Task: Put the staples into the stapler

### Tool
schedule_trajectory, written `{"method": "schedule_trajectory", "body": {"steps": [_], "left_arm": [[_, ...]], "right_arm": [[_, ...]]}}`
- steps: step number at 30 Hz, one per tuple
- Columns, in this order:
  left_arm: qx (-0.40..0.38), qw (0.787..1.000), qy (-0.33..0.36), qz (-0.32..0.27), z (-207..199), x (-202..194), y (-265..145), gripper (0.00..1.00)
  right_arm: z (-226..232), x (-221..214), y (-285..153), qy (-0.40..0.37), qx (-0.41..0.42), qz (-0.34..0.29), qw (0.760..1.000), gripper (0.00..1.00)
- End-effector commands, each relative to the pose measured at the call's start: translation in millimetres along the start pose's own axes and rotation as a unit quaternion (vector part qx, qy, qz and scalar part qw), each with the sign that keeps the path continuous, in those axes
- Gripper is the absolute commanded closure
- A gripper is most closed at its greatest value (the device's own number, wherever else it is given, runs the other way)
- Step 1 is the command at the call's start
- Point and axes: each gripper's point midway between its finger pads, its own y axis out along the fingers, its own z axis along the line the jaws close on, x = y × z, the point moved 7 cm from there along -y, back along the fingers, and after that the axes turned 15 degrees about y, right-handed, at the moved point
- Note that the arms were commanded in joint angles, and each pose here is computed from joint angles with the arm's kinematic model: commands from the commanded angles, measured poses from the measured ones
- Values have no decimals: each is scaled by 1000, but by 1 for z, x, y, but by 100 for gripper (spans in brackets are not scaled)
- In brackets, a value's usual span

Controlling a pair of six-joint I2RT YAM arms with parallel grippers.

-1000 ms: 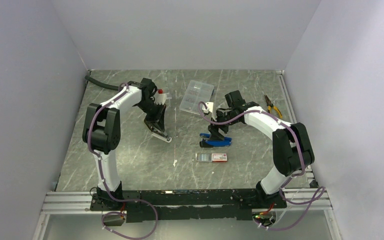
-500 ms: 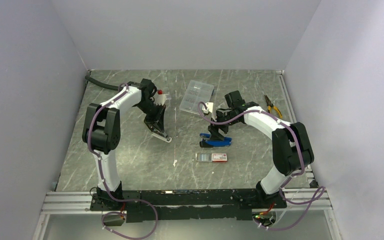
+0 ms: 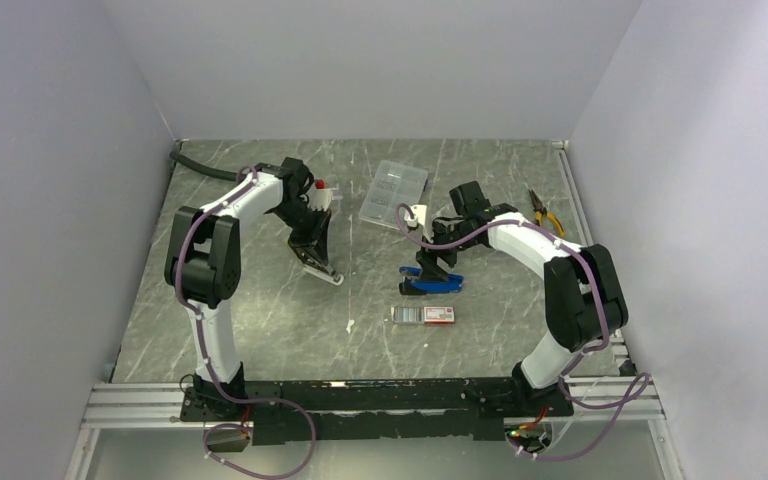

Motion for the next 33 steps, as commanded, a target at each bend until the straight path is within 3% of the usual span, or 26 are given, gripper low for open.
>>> {"method": "schedule_trajectory", "body": {"steps": [1,33], "left_arm": [[-1,1000,-4,0,0,3,-2,97],[-3,1000,-9,3,2,5,2,97]], "right_arm": [[-3,10,-4,-20,-3,-8,1000,18],[-4,9,-4,-19,-4,-5,1000,18]]}}
